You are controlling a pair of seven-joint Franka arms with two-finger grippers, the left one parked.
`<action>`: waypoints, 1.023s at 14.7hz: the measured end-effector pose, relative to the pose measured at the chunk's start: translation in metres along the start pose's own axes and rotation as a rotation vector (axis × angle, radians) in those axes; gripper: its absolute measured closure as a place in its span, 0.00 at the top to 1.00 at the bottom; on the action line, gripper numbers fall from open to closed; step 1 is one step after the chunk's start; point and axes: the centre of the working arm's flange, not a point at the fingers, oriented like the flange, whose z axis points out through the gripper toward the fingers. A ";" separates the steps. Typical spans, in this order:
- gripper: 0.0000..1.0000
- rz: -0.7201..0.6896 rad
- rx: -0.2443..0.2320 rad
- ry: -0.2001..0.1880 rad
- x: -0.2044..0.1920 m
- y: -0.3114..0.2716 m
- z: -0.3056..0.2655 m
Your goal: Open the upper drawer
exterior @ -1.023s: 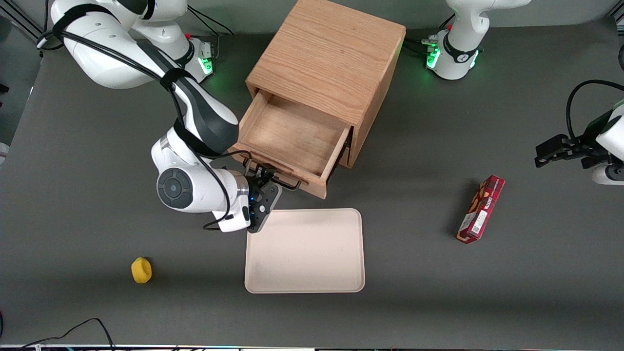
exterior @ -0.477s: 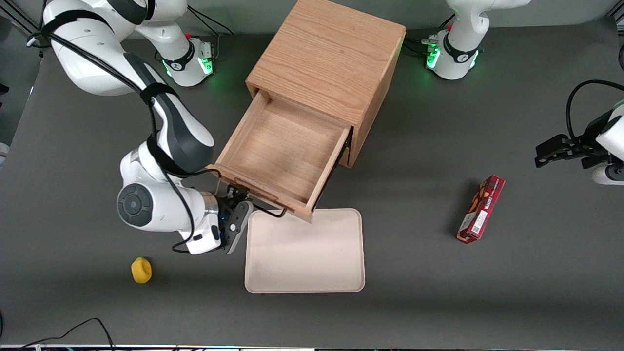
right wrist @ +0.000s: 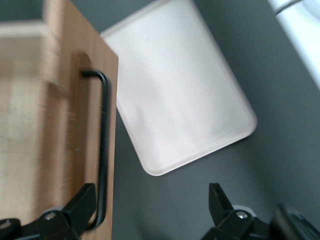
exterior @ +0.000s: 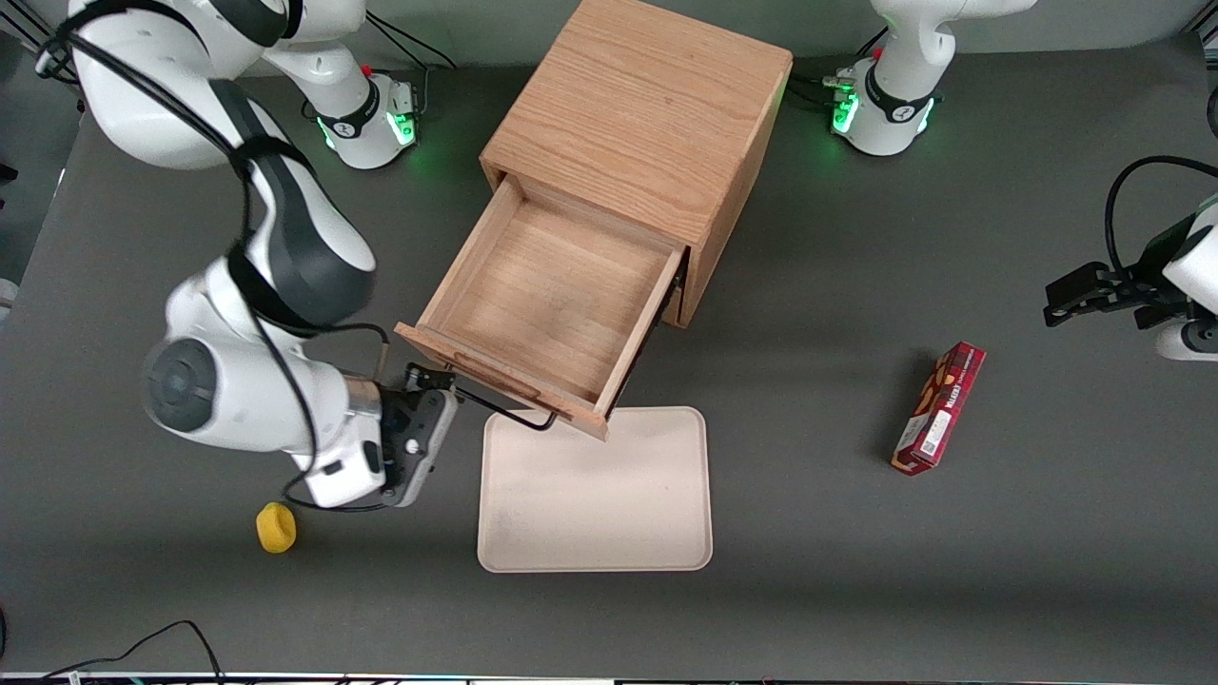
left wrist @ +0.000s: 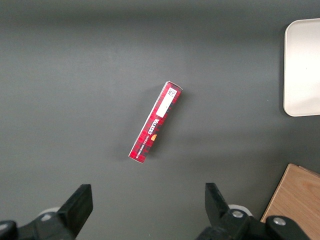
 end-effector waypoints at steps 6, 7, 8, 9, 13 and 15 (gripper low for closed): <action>1.00 0.466 -0.091 -0.018 -0.014 -0.075 -0.148; 1.00 0.565 -0.092 -0.049 -0.023 -0.084 -0.160; 1.00 0.642 -0.097 -0.085 -0.034 -0.089 -0.171; 1.00 0.709 -0.101 -0.139 -0.053 -0.090 -0.181; 1.00 0.898 -0.104 -0.350 -0.140 -0.078 -0.198; 1.00 0.970 -0.135 -0.366 -0.168 -0.080 -0.187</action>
